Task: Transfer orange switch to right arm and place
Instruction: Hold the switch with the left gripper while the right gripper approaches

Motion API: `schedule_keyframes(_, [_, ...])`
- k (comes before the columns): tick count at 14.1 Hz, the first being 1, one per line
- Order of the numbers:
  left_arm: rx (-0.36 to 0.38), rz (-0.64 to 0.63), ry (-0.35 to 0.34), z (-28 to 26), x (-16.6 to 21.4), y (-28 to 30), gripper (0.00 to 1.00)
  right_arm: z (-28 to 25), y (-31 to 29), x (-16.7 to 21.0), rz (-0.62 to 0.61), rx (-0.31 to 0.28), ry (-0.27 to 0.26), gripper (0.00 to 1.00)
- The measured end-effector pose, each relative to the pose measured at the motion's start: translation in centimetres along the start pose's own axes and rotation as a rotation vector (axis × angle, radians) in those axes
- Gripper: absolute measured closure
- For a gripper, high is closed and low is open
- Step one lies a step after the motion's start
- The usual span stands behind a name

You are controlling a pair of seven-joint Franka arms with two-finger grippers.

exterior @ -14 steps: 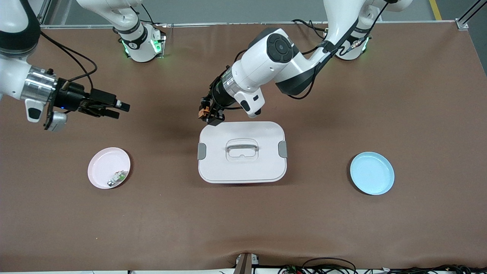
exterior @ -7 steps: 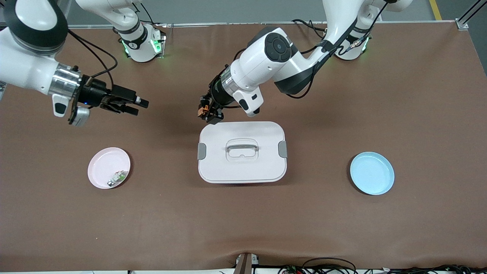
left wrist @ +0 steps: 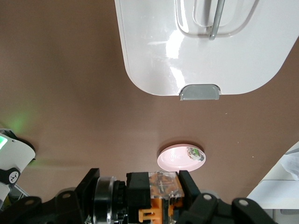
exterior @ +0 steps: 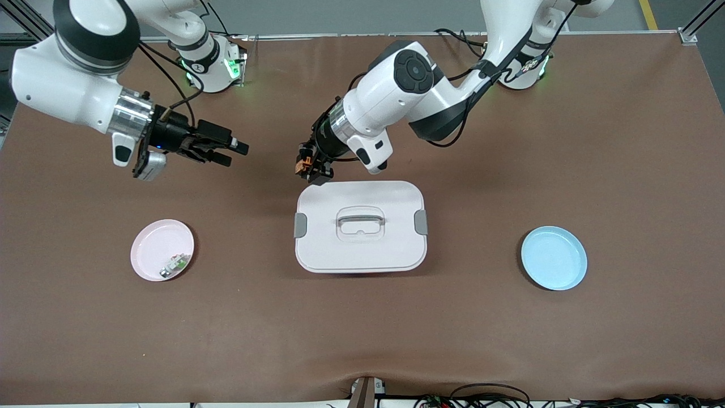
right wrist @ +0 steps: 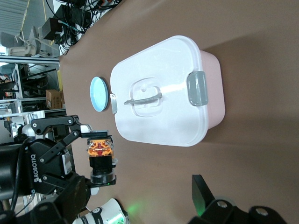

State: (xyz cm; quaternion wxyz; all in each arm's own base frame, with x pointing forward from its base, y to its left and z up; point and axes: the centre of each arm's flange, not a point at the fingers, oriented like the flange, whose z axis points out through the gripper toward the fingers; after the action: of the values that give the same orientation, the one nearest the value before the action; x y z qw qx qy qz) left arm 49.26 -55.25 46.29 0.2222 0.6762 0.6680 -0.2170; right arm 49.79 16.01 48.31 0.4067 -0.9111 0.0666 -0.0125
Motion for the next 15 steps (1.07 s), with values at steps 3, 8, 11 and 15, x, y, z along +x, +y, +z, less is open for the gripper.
schedule_keyframes(3, [0.003, 0.0, 0.002, 0.0, 0.0, 0.0, 0.26, 2.0, -1.8, -1.0, 0.025, -0.01, 0.022, 0.0])
schedule_keyframes(8, [0.002, -0.001, 0.003, 0.0, 0.1, 0.0, 0.26, 4.4, -3.7, -2.3, 0.071, 0.026, 0.049, 0.0])
schedule_keyframes(11, [0.0, -0.002, 0.003, -0.1, 0.2, 0.2, 0.26, 5.6, -3.6, -2.7, 0.082, 0.023, 0.046, 0.0])
schedule_keyframes(15, [-0.001, -0.002, 0.002, -0.1, 0.1, 0.2, 0.26, 7.9, -3.1, -2.9, 0.1, 0.003, 0.044, 0.0])
